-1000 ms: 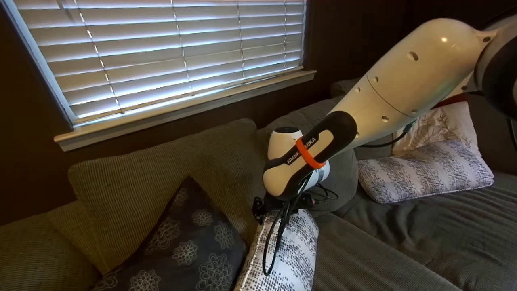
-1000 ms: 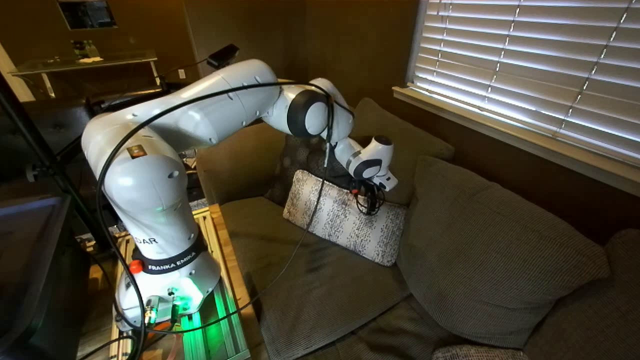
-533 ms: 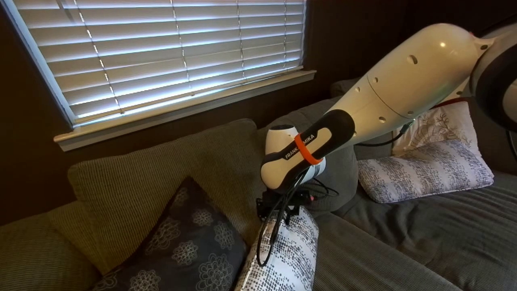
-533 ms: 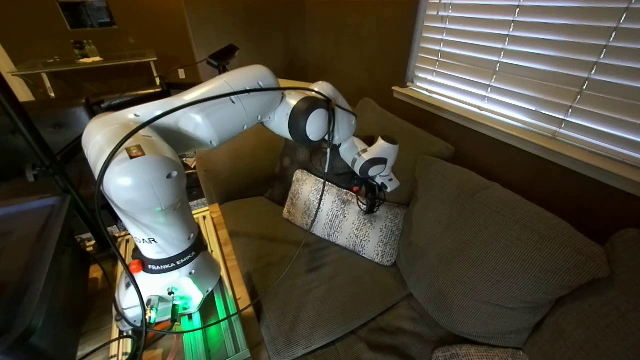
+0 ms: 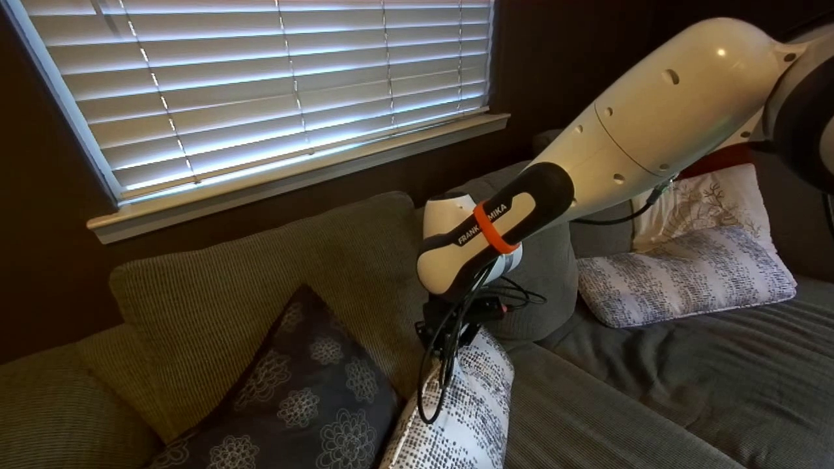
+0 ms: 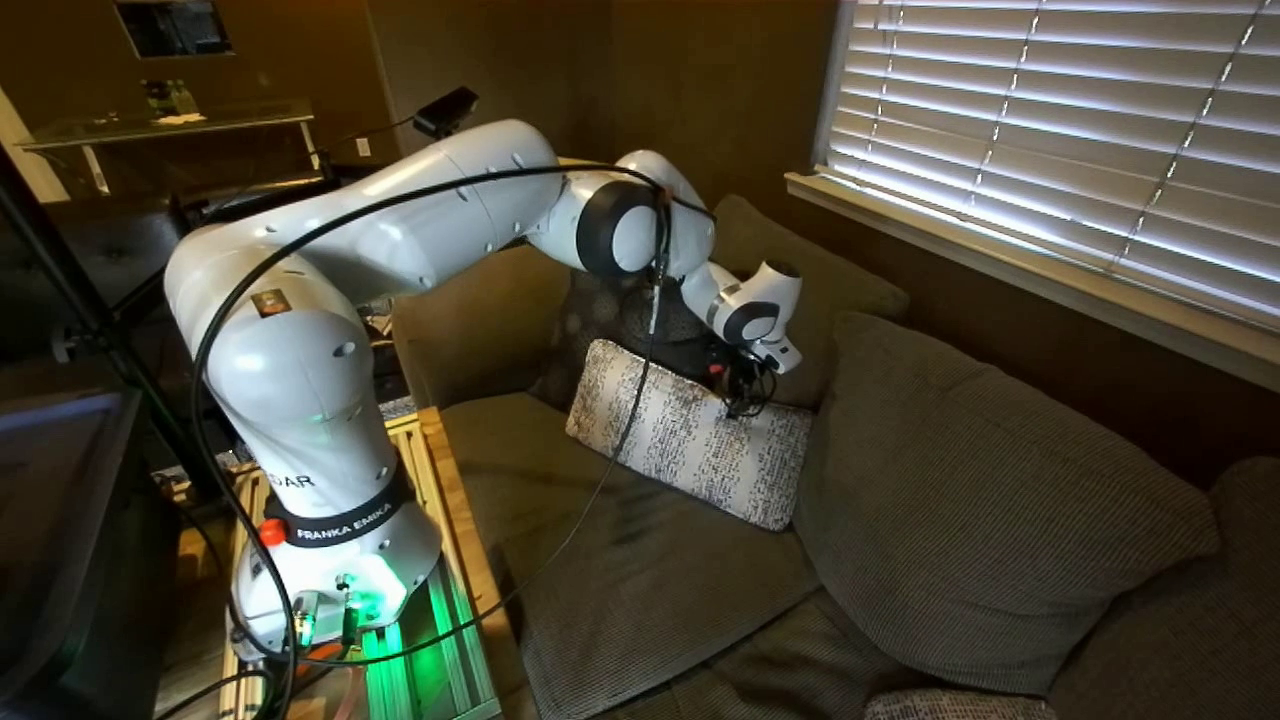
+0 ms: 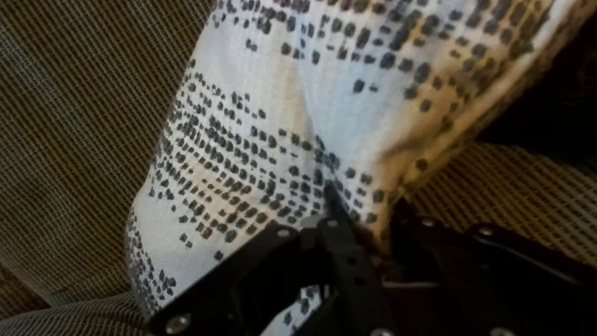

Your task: Put the left white pillow on the right white pillow

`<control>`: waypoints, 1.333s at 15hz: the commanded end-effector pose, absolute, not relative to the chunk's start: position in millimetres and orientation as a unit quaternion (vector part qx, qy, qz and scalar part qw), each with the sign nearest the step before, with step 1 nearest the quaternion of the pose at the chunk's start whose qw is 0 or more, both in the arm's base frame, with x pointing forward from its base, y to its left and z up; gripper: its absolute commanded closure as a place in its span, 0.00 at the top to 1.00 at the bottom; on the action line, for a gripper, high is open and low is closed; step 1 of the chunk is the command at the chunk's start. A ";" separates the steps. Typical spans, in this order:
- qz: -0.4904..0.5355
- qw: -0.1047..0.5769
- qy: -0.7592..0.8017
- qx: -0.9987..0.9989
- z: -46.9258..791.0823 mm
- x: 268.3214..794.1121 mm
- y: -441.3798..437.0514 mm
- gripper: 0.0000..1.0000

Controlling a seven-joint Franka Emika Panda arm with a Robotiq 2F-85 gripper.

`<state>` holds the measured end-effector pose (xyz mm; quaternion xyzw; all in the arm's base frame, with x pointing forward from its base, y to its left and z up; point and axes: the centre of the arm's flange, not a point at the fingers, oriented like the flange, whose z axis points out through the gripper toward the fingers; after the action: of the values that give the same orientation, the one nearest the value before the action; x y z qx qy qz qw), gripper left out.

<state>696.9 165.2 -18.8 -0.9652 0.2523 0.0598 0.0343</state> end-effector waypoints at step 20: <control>-0.254 0.070 0.313 -0.913 165.5 559.2 107.5 0.04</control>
<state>594.5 127.2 102.9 -0.9325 0.2829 -0.2202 0.0428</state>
